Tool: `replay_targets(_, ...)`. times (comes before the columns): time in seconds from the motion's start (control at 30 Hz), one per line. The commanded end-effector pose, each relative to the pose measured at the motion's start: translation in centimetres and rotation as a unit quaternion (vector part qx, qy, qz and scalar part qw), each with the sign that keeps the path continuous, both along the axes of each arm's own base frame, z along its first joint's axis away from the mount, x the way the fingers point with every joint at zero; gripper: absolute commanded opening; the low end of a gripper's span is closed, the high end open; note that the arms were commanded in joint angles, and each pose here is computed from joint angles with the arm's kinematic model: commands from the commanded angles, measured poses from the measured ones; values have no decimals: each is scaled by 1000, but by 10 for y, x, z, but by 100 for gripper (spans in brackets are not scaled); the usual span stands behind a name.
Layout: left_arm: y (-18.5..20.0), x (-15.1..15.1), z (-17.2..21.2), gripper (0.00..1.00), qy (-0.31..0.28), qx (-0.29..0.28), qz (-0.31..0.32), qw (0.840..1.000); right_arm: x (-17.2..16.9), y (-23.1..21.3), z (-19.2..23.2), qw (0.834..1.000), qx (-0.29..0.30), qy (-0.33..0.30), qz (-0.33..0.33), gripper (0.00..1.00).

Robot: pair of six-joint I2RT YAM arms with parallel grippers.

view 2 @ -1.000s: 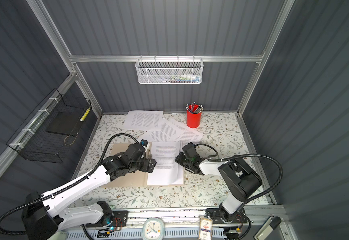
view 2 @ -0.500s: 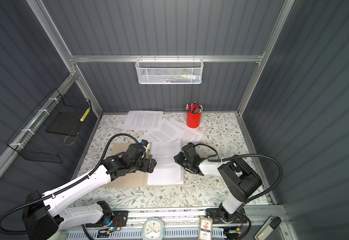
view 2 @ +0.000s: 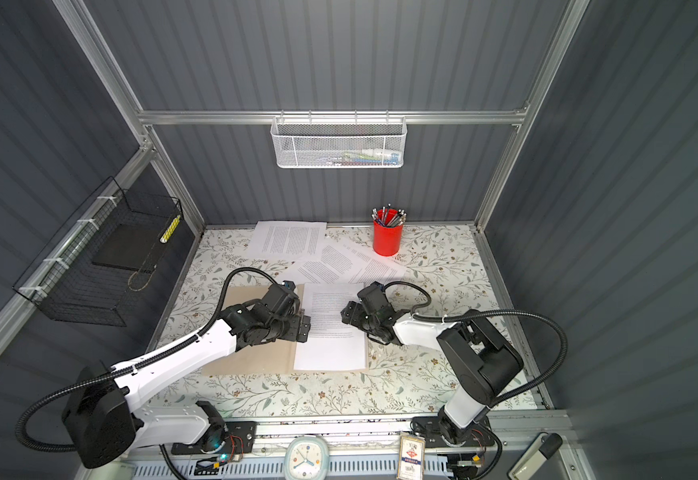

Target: Put the files into the folder

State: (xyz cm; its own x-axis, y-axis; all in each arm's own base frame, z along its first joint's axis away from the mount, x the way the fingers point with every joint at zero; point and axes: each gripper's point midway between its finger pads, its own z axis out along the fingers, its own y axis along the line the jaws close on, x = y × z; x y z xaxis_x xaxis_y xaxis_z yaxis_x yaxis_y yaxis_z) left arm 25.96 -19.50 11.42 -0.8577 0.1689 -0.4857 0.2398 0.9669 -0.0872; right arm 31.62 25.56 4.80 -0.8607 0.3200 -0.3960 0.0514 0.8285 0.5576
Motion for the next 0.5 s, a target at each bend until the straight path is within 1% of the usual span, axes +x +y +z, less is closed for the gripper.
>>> replay_targets(0.0, 5, 13, -5, 100, 30, -6, 35, 999, -2, -12, 5, 998, -53, -13, 12, 83)
replay_targets(0.1, 9, 29, -19, 99, 49, -16, 58, 997, 0, -21, 16, 996, -81, -35, 14, 87)
replay_targets(0.27, 1, 54, -38, 93, 67, -18, 65, 995, 0, -29, 30, 992, -106, -62, 27, 94)
replay_targets(0.37, -9, 64, -46, 86, 78, -23, 60, 995, -2, -29, 35, 991, -104, -73, 35, 94)
replay_targets(0.47, -12, 71, -53, 82, 86, -13, 64, 994, -3, -30, 34, 991, -105, -75, 39, 93)
